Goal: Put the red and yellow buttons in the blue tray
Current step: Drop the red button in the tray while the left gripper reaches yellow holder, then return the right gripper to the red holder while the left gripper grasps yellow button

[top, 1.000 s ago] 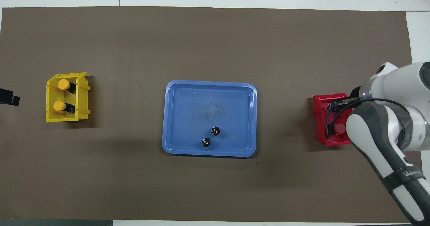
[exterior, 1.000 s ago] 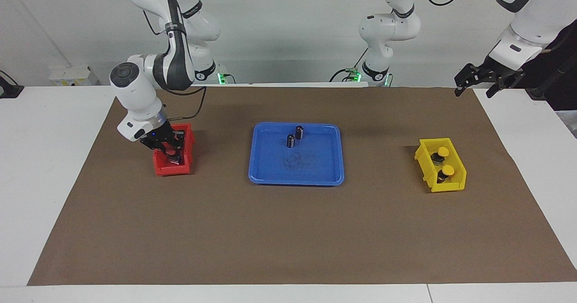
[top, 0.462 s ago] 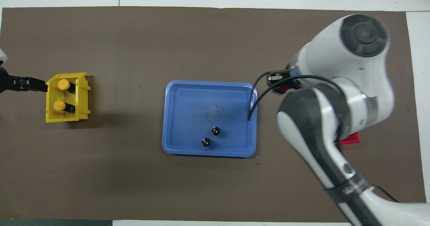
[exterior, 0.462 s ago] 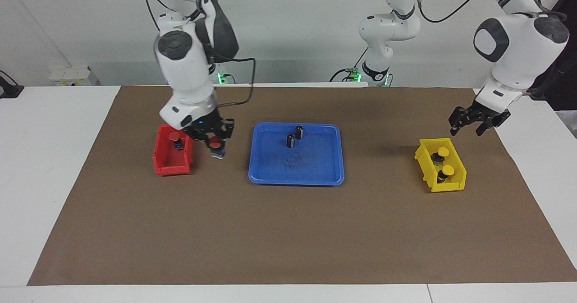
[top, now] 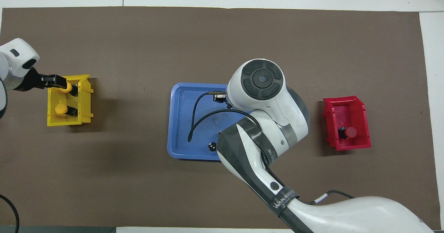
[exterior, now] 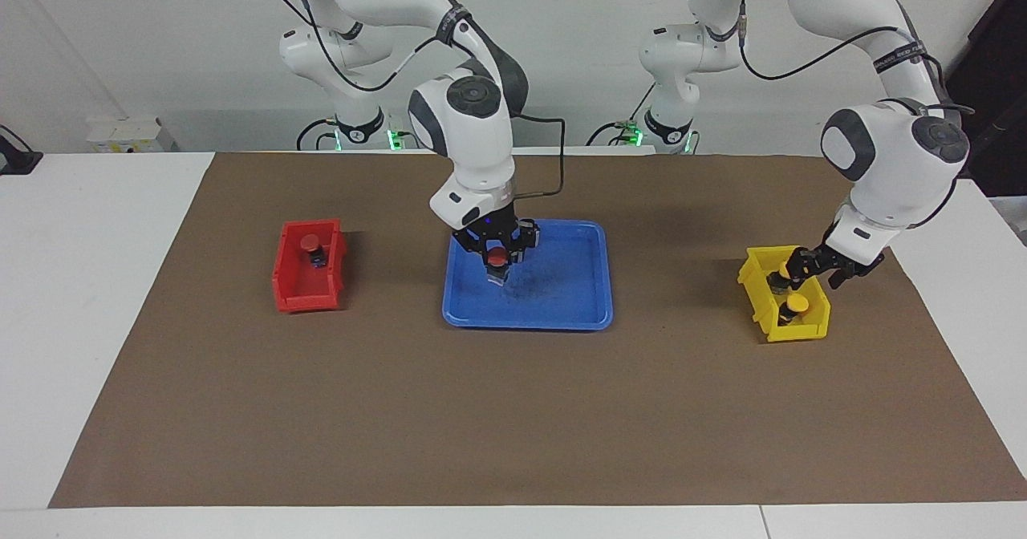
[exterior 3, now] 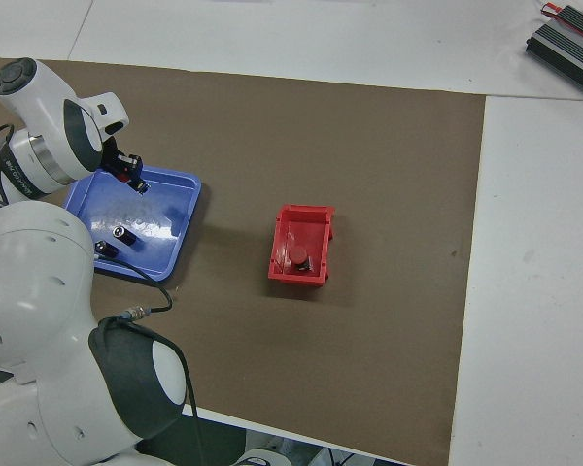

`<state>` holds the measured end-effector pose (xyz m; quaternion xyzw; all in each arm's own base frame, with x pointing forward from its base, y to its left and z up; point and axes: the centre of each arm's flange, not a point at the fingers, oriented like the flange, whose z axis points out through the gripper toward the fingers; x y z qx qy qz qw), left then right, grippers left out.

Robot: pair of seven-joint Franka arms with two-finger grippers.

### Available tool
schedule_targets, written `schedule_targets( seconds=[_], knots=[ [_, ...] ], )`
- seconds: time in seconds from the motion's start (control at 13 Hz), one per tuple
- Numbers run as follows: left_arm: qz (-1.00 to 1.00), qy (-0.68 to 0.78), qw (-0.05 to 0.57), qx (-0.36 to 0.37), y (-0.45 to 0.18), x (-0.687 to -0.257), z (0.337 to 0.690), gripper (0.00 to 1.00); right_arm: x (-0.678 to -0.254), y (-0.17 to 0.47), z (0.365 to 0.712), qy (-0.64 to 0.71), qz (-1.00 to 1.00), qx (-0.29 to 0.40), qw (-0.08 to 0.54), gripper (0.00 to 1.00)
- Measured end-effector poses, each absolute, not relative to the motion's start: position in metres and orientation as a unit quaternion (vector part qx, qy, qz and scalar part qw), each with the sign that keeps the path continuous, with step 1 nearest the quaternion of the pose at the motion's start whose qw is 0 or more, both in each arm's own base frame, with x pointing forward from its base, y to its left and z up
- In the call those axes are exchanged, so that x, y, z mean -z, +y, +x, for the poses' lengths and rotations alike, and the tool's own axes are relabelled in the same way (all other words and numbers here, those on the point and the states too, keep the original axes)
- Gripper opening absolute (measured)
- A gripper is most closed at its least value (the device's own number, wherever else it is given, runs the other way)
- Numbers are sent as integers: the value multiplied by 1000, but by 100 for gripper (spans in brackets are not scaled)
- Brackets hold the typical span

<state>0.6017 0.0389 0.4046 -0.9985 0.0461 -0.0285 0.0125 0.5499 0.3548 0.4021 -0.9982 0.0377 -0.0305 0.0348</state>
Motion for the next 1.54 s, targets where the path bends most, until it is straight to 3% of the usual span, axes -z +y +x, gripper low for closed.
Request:
schedule_targets(
  seconds=[0.38,0.54,0.62,0.69,0.77,0.85,1.08,1.23,1.38,1.54],
  knots=[
    [-998,39,13,36,35,-373,599,75,-353,385,541,37,-999,30,24,41],
    [-999,38,13,37,35,-371,600,75,-354,382,544,40,-998,31,23,48],
    [-999,37,13,37,35,-369,599,74,-358,378,547,43,-998,31,19,56],
    [-999,32,13,36,34,-367,599,69,-370,368,554,50,-998,33,12,68],
    [-999,29,13,34,34,-365,598,58,-388,353,563,52,-998,32,2,77],
    [-999,29,13,34,33,-363,598,43,-411,327,572,46,-998,30,-7,77],
    [-999,26,13,36,34,-366,600,41,-477,189,579,17,-1000,6,-18,77],
    [-1000,25,12,15,35,-400,609,41,-478,98,551,-17,-1000,-9,9,77],
    [-999,28,16,-5,28,-481,620,41,-449,20,520,-37,-999,-8,33,74],
    [-1000,1,16,0,-26,-525,618,41,-416,-9,492,-40,-999,-13,35,70]
  ],
)
